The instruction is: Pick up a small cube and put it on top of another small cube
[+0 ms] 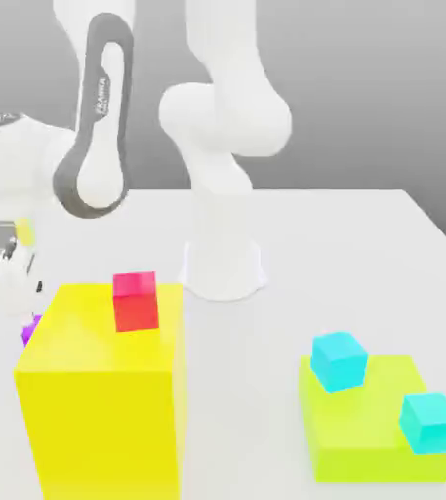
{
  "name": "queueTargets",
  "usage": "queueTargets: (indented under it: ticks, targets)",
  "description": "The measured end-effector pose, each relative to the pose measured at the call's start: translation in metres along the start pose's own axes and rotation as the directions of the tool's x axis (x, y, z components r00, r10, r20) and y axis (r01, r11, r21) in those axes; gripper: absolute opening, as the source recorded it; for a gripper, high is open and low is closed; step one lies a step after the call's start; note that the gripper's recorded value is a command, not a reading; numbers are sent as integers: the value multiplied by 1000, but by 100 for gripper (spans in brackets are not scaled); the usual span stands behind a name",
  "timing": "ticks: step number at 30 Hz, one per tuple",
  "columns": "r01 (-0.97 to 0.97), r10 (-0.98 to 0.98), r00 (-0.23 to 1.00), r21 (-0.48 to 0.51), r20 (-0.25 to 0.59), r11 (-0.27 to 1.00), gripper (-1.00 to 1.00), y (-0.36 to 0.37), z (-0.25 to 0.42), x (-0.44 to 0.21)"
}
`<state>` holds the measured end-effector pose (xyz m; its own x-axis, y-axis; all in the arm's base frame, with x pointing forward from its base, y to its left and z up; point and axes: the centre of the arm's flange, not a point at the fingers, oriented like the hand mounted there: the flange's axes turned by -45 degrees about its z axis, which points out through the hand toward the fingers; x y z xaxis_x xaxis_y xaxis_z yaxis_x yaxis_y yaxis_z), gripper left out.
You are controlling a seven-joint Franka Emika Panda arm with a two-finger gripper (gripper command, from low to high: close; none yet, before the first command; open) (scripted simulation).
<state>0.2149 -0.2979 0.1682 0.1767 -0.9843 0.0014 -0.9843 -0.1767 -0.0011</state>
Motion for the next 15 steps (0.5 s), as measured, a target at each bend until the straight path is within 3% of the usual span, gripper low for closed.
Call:
queueTargets:
  ticks: [3,4,15]
  targets:
    - [-1,1,1000,-2,0,1000,0,1,28,-1]
    - [-1,1,1000,-2,1,1000,-100,1,34,-2]
    - [-1,1,1000,-1,1,1000,-100,0,2,-1]
